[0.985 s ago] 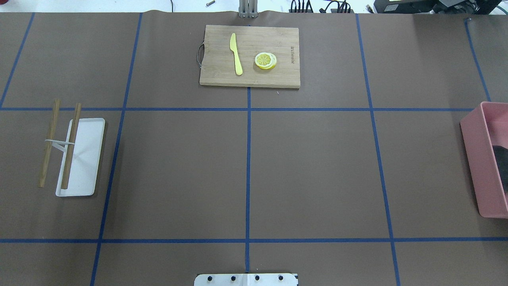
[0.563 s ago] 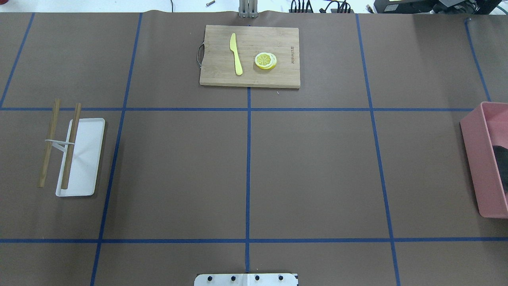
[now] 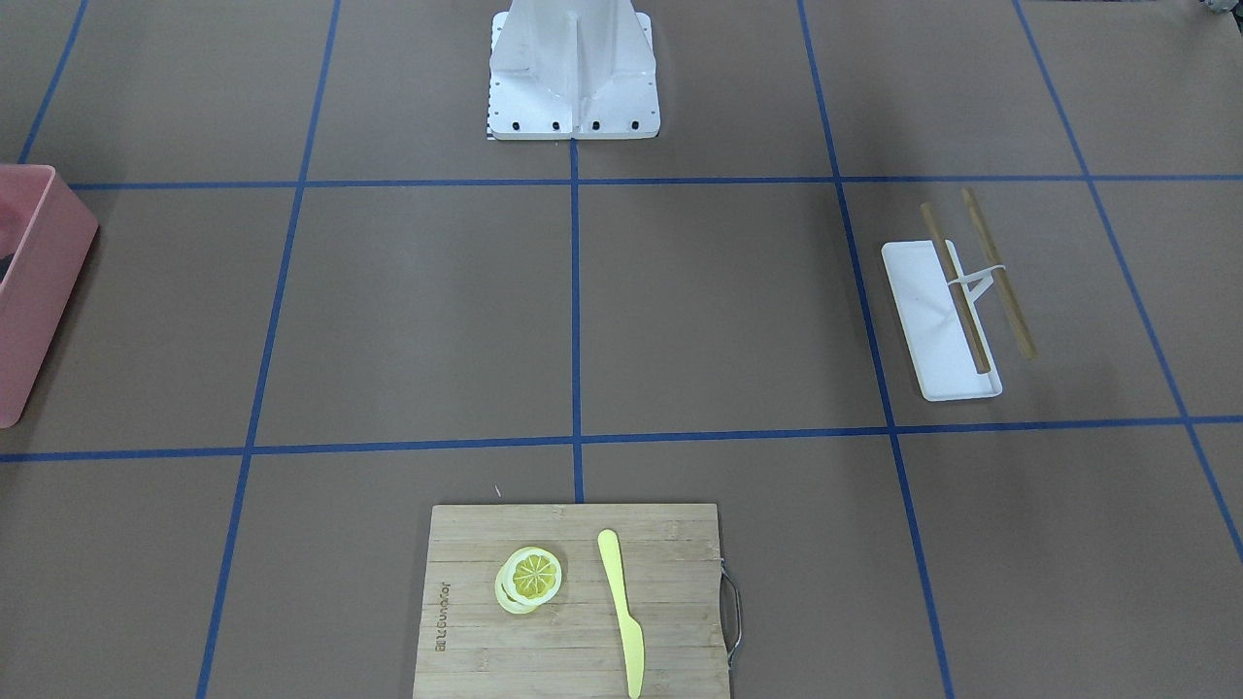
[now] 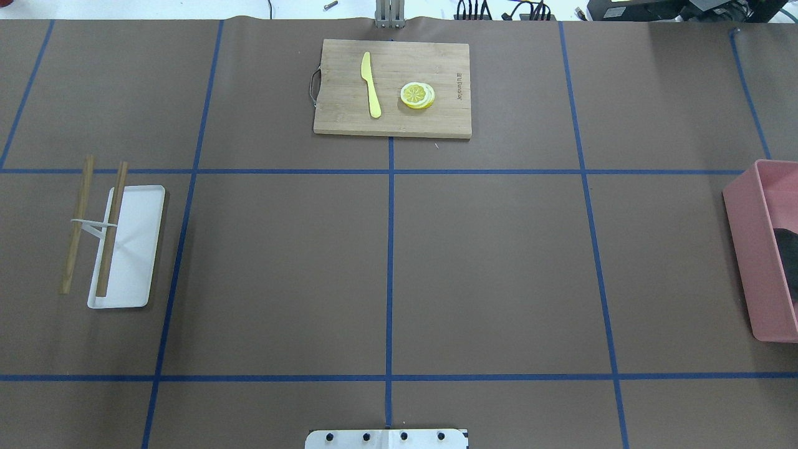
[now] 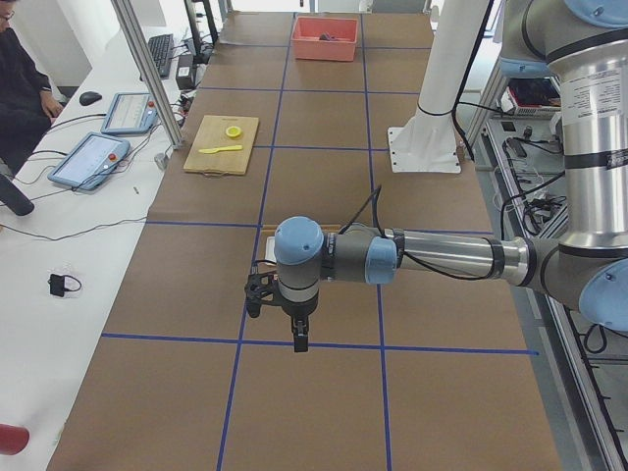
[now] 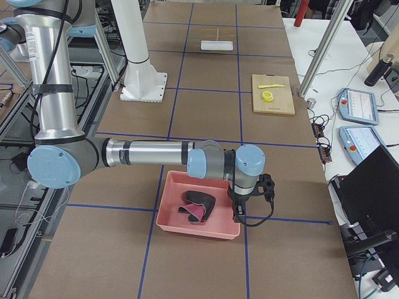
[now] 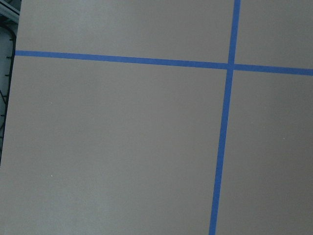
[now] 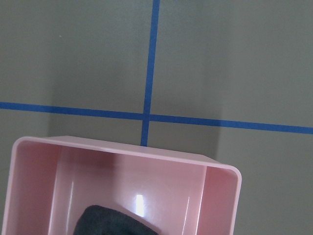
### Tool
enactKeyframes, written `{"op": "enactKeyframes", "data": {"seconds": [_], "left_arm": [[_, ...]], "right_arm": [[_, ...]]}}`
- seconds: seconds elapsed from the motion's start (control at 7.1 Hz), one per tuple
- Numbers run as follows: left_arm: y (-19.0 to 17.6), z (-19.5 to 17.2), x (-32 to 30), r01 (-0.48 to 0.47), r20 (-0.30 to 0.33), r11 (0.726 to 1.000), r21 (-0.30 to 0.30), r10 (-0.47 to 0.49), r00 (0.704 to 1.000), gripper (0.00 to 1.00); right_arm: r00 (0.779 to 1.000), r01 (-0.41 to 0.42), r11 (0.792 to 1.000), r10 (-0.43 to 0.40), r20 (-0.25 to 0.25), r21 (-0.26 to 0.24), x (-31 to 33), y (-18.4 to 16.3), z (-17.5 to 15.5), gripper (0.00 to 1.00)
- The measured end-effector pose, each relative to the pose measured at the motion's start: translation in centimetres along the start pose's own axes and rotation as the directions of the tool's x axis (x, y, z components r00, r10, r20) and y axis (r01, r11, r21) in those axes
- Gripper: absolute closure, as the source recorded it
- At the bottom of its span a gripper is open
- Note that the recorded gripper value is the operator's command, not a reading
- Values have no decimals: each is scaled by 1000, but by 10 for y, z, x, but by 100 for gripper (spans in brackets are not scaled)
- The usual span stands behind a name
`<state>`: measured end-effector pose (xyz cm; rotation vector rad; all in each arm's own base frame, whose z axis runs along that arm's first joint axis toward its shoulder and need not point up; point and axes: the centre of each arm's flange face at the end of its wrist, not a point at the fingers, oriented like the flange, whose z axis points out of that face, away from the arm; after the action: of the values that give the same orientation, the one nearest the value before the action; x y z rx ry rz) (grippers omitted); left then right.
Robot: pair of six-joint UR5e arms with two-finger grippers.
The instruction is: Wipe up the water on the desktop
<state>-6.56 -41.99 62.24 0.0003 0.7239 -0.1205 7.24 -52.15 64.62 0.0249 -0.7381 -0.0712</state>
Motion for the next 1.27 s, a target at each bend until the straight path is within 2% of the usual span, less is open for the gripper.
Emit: {"op": "enactKeyframes", "data": {"seconds": [0.28,0.7,1.27], "left_arm": [[0,1,2,2,-25,1000,-5,-2,1000,2],[1,1,2,2,-28,1000,-6,-2,1000,2],[1,1,2,3,-28,1000,-5,-3,1000,2]], "right_arm": [[1000,-2,1000,1,18,1,-1,1,0,0],[999,6,1000,-6,41,13,-7,-1,-5,0],[999,6,1000,-7,46,17,-8,-1,-6,0]]}}
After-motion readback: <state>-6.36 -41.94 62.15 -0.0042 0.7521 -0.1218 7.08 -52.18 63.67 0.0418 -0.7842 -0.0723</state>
